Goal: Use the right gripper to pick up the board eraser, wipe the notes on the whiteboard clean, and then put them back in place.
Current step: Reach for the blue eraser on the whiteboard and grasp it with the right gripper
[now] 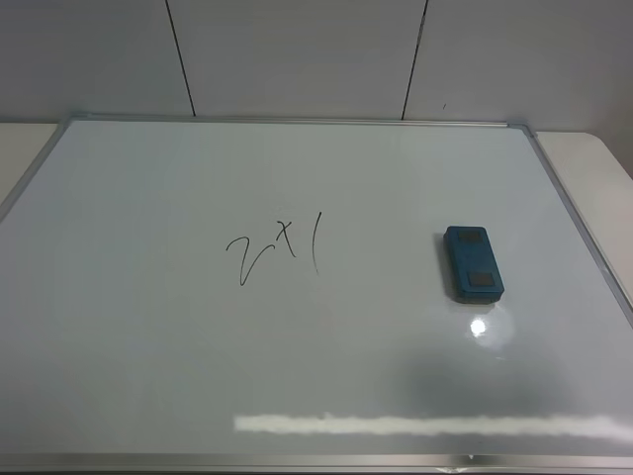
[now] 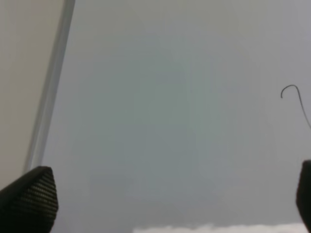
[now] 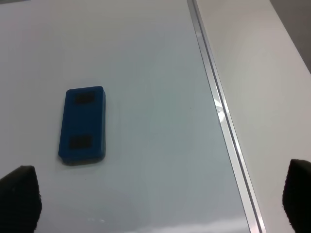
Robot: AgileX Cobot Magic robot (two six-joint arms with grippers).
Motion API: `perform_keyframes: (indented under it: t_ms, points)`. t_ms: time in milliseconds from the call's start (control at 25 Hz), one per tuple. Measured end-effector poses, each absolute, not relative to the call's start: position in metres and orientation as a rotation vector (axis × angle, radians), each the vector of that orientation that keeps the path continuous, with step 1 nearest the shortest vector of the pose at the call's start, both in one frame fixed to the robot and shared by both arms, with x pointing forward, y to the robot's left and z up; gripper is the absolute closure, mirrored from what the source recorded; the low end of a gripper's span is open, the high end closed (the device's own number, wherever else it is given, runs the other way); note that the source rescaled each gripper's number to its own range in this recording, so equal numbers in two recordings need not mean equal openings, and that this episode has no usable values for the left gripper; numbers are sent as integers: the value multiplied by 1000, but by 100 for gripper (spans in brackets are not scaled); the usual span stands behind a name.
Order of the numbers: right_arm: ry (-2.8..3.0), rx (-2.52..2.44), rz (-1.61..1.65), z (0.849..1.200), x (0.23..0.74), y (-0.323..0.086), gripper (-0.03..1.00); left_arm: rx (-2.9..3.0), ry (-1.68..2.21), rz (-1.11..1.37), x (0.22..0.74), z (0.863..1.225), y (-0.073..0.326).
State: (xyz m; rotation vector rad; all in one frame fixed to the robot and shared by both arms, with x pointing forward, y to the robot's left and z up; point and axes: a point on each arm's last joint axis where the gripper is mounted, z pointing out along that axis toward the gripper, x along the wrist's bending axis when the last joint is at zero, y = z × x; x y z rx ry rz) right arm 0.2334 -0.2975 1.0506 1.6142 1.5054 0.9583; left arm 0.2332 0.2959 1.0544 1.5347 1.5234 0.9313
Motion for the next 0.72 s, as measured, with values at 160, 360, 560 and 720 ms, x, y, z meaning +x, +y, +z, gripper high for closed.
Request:
perform_keyframes:
  t_ms: [160,360,560,720]
  points:
    - [1505,1614,958,1051,233,-297,-3,1535,1523,931,233,1054,296]
    - [1505,1614,958,1051,233,-297,-3,1535,1523,931,233,1054,296]
    - [1505,1614,958,1051,233,-297,-3,1535,1523,931,233,1054,296]
    - [1505,1614,958,1051,233,-297,-3,1535,1523,931,233,1054,296]
